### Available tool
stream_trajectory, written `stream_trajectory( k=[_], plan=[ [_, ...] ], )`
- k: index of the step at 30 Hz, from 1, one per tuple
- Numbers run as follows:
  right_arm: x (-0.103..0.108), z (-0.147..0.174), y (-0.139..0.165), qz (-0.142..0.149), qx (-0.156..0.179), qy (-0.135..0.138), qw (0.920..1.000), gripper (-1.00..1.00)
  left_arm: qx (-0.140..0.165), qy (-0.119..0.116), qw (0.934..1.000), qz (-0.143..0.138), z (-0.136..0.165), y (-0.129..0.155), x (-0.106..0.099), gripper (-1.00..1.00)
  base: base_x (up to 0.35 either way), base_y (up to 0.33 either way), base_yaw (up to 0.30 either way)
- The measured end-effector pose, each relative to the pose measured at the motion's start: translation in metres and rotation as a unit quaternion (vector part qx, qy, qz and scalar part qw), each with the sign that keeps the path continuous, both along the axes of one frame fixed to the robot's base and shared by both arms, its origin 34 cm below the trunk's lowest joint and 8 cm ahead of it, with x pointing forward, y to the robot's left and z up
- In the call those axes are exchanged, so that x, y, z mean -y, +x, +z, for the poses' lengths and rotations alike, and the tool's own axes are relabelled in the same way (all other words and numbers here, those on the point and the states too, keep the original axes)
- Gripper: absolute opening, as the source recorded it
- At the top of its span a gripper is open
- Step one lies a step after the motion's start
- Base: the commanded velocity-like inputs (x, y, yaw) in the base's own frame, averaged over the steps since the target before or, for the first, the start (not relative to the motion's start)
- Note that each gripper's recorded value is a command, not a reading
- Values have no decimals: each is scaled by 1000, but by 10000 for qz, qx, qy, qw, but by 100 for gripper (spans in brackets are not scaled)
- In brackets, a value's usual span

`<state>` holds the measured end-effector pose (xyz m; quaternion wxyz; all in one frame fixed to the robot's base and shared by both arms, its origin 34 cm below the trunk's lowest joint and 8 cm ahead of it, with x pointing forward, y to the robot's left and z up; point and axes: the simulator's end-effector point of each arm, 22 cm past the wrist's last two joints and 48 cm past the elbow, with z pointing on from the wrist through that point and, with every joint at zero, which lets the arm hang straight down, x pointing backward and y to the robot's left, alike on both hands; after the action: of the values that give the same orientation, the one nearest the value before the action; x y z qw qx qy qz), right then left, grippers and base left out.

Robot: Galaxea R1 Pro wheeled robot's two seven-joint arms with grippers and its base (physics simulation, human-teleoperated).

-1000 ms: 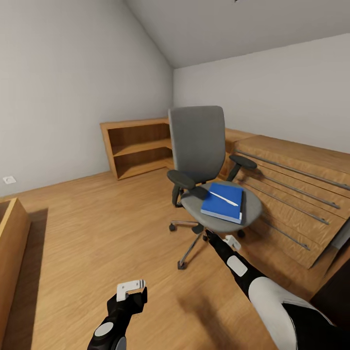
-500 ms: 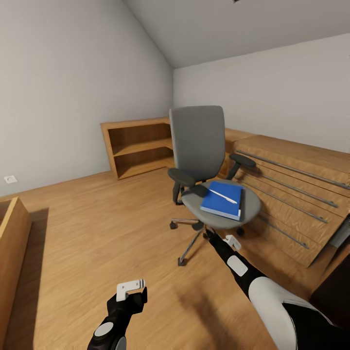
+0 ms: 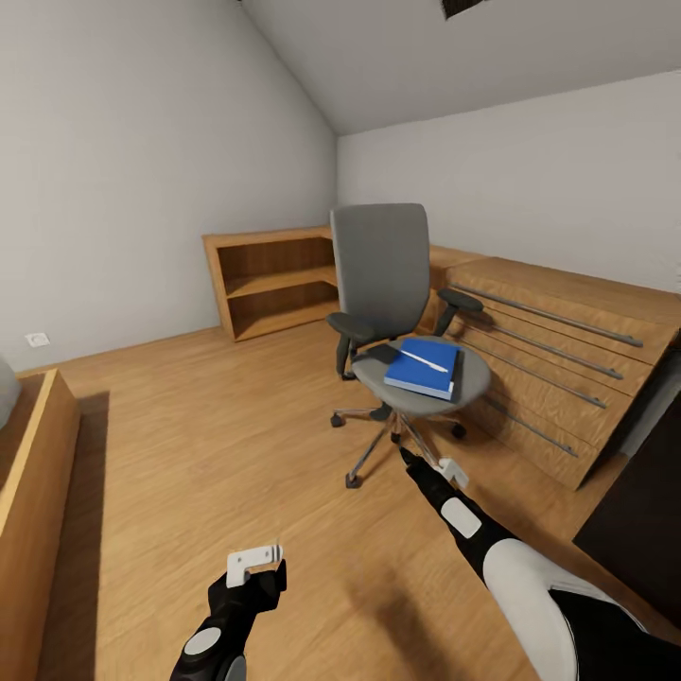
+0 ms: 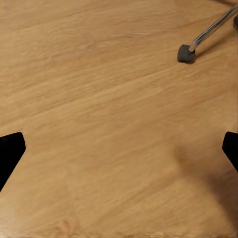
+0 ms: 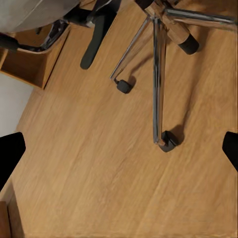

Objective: In the bedroom, organize the workspace by keeping the computer under the desk, ensuring the monitor is on the desk, placing the keyboard on the desk next to the monitor, placing the mouse on the desk next to the keyboard, moving the folder from the swivel chair onto the desk next to the mouse, stacking the notebook on top of the folder with the pen on top of the notebook, and positioning the swivel chair next to the desk.

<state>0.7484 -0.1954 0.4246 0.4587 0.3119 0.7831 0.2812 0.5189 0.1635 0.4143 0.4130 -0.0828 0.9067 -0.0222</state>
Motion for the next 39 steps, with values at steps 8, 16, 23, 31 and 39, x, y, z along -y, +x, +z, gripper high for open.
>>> stream_trajectory(
  k=[8, 16, 23, 31, 39],
  plan=[
    [5, -4, -4, -124, -190, -114, 9997, 100, 60, 2, 10000, 5, 5, 1, 0, 100, -138, 0, 0],
    [-6, -15, -21, 165, -588, -793, 9950, 100, 168, 12, 9999, 13, 20, 4, -1, 100, -18, 0, 0],
    [2, -34, -44, 477, -1171, -1945, 9727, 100, 157, 12, 9999, 19, 35, 8, -1, 100, -2, 0, 0],
    [17, -64, -90, 491, -1628, -2334, 9574, 100, 45, 32, 10000, 22, 44, 9, -2, 100, 0, 0, 0],
    [39, -82, -138, 391, -1456, -2858, 9464, 100, -250, 75, 9997, -13, 37, 1, -1, 100, 0, 0, 0]
  ],
)
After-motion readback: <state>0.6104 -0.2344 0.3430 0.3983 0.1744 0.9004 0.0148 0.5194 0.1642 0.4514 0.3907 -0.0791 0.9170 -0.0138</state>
